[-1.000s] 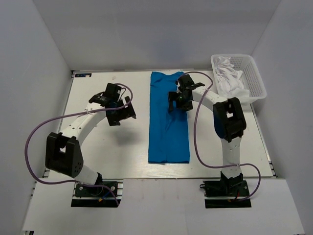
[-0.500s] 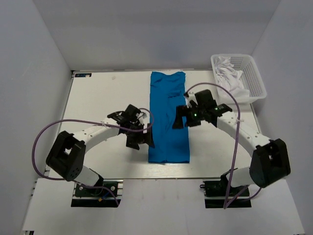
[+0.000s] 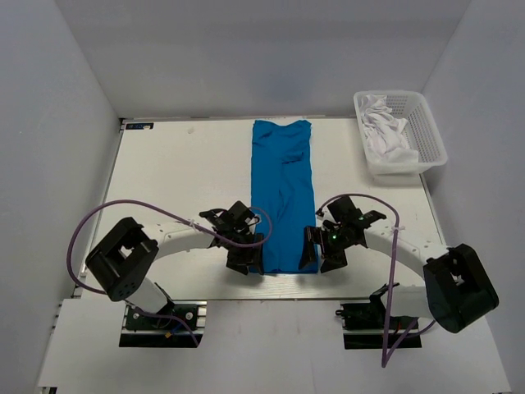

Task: Fold and stack the t-shirts
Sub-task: Grab the bottom of the folded rectangular tshirt with both arms

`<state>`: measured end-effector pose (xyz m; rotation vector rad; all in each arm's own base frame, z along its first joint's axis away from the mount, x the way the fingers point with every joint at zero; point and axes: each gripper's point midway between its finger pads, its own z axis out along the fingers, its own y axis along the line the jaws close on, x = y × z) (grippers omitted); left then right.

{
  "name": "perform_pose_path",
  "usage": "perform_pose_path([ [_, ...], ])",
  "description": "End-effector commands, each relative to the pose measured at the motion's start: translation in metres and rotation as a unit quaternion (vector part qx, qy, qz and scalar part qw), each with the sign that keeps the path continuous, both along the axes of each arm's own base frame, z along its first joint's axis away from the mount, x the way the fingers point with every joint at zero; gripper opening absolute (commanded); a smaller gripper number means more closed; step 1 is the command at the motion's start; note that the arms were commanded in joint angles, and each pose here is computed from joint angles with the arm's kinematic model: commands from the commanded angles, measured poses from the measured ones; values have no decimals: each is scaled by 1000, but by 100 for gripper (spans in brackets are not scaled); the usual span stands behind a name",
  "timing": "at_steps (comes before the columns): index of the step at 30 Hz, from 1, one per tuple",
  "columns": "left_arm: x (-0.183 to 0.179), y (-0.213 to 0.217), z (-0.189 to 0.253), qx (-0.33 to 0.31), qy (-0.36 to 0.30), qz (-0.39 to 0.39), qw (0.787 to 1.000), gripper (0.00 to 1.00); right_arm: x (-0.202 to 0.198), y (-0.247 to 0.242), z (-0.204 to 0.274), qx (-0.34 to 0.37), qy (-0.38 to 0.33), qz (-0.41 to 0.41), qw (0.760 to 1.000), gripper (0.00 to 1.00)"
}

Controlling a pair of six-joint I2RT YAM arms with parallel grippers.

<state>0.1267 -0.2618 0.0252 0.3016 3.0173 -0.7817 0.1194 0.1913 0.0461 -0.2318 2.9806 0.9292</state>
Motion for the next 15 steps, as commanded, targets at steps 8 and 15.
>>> perform_pose_path([
  [8,5,-9,-6,13,-26,-7,1000,49,8,2,-17,-10,9,-49,999,69],
  [15,13,-12,-11,25,-33,-13,999,18,7,1,-26,-17,14,-51,998,23],
])
